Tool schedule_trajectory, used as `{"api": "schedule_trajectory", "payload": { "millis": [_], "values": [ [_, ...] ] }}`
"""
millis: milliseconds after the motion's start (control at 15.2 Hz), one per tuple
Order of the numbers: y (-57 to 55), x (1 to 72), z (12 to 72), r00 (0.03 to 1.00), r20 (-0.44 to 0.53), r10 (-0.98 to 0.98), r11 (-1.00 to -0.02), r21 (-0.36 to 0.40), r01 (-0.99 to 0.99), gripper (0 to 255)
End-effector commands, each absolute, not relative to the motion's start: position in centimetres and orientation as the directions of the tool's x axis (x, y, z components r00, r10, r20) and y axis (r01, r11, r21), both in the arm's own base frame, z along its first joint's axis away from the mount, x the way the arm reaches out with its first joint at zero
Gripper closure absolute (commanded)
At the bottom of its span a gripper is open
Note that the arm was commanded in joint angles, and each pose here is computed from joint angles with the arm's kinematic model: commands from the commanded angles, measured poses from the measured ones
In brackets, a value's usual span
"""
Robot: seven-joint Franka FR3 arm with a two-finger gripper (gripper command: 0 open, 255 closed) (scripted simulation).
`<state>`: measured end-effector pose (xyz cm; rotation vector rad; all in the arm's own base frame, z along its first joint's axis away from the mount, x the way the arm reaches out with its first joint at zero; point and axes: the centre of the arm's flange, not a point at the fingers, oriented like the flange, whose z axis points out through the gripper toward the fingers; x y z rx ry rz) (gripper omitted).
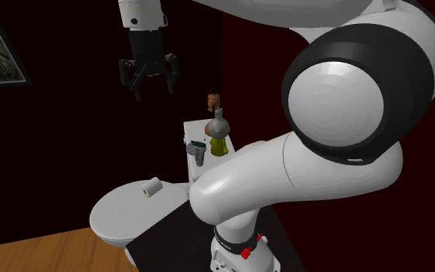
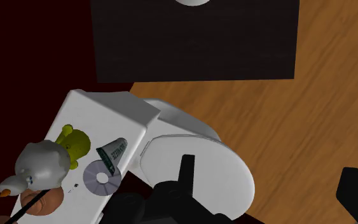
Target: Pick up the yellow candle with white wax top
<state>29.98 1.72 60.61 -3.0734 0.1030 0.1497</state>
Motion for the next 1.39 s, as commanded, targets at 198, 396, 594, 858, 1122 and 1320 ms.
{"api": "schedule_trajectory", "payload": {
  "millis": [198,396,594,858,1122,1320],
  "values": [
    [-1.0,30.3,58.3,0.996,-0.087,-0.031,-0.999,-0.038,-0.034,0],
    [-3.9,30.7,56.0,0.997,-0.075,0.003,-1.000,-0.017,0.002,0],
    [-6.7,31.2,53.8,0.997,-0.064,0.037,-0.999,0.005,0.037,0],
    [-10.5,32.1,51.0,0.995,-0.051,0.082,-0.996,0.034,0.084,0],
    [-14.4,33.2,48.3,0.991,-0.039,0.128,-0.989,0.065,0.130,0],
    [-17.3,34.2,46.4,0.986,-0.031,0.162,-0.983,0.088,0.164,0]
  ]
}}
